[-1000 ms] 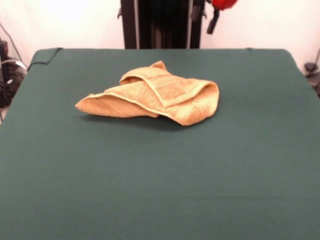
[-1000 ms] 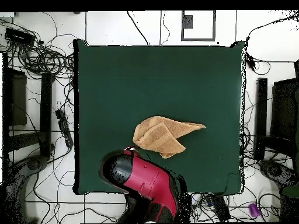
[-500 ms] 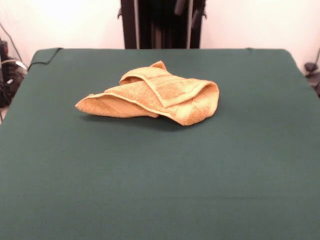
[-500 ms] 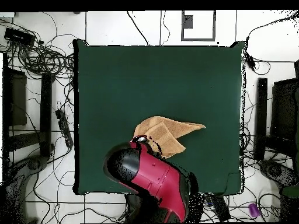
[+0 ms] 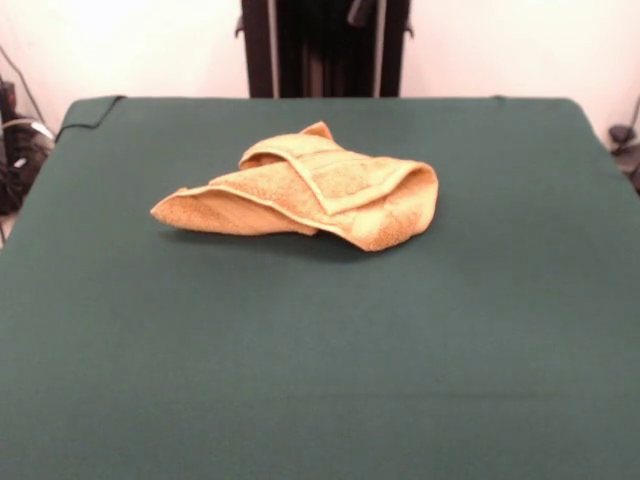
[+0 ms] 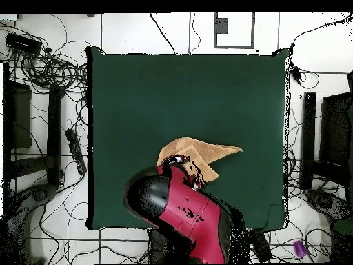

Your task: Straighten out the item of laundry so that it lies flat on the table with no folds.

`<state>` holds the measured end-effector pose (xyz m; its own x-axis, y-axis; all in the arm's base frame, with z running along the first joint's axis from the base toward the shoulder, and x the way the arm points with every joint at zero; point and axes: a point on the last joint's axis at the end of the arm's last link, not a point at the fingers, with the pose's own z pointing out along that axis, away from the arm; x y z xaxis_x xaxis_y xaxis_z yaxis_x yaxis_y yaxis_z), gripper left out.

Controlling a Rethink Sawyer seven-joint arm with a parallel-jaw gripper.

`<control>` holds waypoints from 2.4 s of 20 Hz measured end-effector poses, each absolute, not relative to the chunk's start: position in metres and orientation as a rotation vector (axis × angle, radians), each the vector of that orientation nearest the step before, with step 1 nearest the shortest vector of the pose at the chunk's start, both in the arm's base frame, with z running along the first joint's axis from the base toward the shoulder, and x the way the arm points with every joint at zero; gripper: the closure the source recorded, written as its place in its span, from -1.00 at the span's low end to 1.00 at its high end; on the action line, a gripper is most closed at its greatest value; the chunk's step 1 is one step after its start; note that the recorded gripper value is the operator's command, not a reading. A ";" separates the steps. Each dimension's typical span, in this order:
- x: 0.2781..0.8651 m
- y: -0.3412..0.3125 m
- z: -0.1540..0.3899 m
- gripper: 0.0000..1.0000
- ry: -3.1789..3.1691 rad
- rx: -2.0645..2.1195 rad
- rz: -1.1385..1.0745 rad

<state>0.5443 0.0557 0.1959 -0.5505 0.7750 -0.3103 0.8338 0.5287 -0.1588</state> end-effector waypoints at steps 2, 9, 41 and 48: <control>0.547 0.051 0.197 -1.00 2.557 1.375 -0.429; 0.568 0.003 0.193 -1.00 2.437 1.409 -0.393; 0.592 0.009 0.114 -1.00 2.247 1.519 -0.006; 0.595 0.042 0.153 -1.00 2.339 1.534 0.074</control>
<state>0.5948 0.0420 0.1531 -0.3581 0.8987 -0.2532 0.8810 0.4150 0.2271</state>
